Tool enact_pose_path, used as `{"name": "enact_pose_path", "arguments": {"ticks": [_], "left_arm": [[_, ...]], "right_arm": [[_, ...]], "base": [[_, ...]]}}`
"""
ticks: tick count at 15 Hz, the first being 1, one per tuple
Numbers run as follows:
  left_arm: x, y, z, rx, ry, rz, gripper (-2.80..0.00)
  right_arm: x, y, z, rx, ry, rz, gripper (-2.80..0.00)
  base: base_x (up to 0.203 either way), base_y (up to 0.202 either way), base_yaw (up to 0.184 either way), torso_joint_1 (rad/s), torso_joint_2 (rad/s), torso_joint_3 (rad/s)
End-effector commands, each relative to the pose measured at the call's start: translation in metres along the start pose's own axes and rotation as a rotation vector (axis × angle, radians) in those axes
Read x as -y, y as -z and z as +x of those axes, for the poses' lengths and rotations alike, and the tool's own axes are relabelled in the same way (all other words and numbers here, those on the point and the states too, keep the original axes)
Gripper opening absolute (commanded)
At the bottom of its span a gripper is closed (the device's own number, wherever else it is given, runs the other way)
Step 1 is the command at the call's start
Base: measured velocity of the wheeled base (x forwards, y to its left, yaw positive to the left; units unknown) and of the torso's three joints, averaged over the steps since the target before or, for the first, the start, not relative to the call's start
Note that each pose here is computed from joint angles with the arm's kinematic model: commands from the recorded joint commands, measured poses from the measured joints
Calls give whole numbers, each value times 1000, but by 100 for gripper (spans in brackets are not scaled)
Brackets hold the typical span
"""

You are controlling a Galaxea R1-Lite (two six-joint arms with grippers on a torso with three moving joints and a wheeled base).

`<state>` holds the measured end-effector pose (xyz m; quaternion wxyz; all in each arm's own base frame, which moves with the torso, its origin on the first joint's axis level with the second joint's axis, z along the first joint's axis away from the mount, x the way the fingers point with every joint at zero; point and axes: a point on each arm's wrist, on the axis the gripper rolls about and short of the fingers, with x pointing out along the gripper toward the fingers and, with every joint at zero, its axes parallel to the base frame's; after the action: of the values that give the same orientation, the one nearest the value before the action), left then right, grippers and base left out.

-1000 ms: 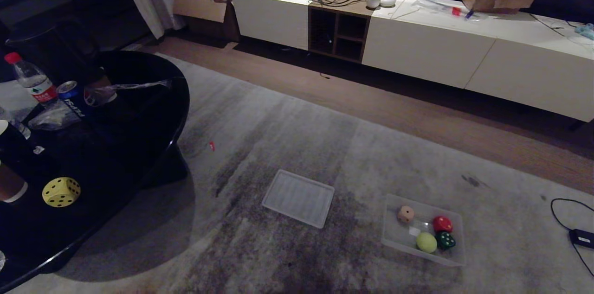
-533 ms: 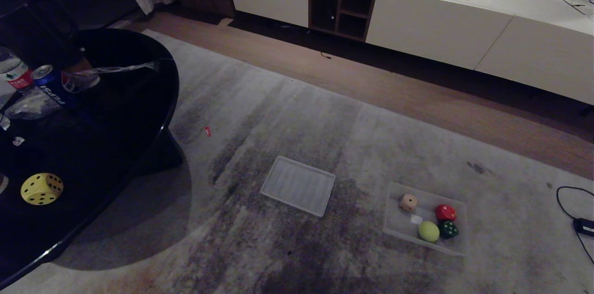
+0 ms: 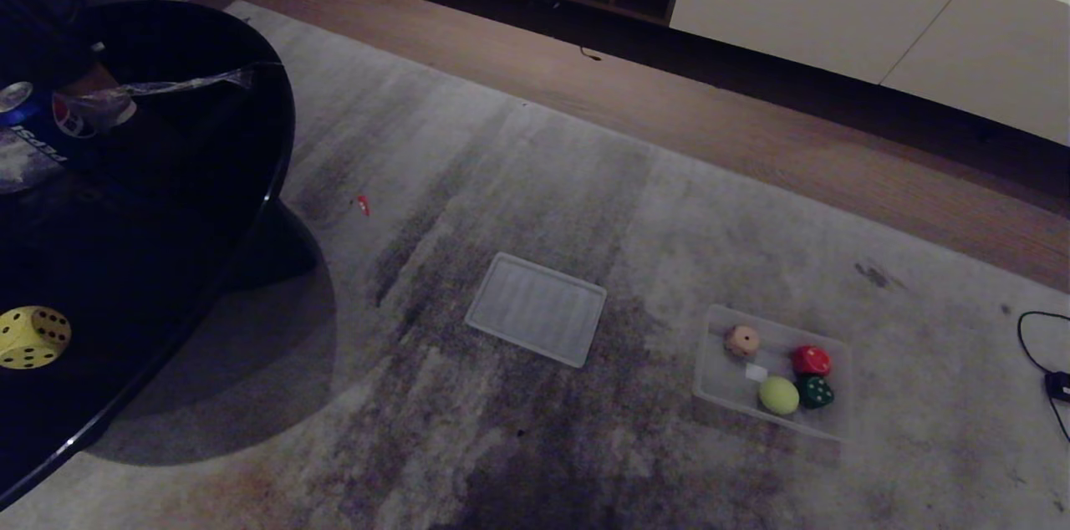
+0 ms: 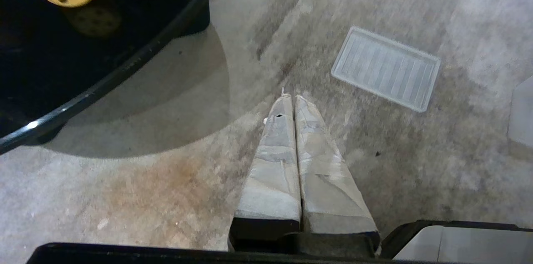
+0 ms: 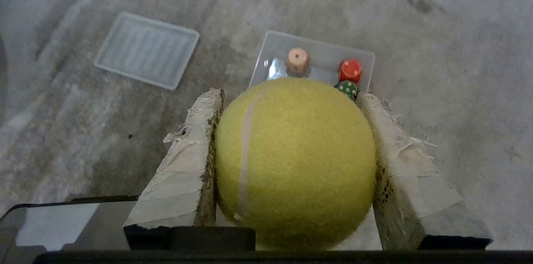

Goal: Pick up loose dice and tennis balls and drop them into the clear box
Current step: Put the ball in the box

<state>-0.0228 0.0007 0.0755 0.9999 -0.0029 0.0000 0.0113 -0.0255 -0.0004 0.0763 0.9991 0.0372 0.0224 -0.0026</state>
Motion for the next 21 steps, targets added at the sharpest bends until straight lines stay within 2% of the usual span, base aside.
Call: {"name": "enact_pose_path", "arguments": {"ticks": [1,17,21], "left_arm": [[0,0,0,-3,0,1,-280],[0,0,0,-3,3,4,-280],[0,0,0,-3,3,6,-280]], "right_arm": [[0,0,0,-2,0,0,-280],[0,0,0,-1,0,0,-280],[0,0,0,-1,0,0,-280]], "base": [[0,0,0,1,4,-191],[0,0,0,2,3,-196],[0,0,0,1,4,-64]]}}
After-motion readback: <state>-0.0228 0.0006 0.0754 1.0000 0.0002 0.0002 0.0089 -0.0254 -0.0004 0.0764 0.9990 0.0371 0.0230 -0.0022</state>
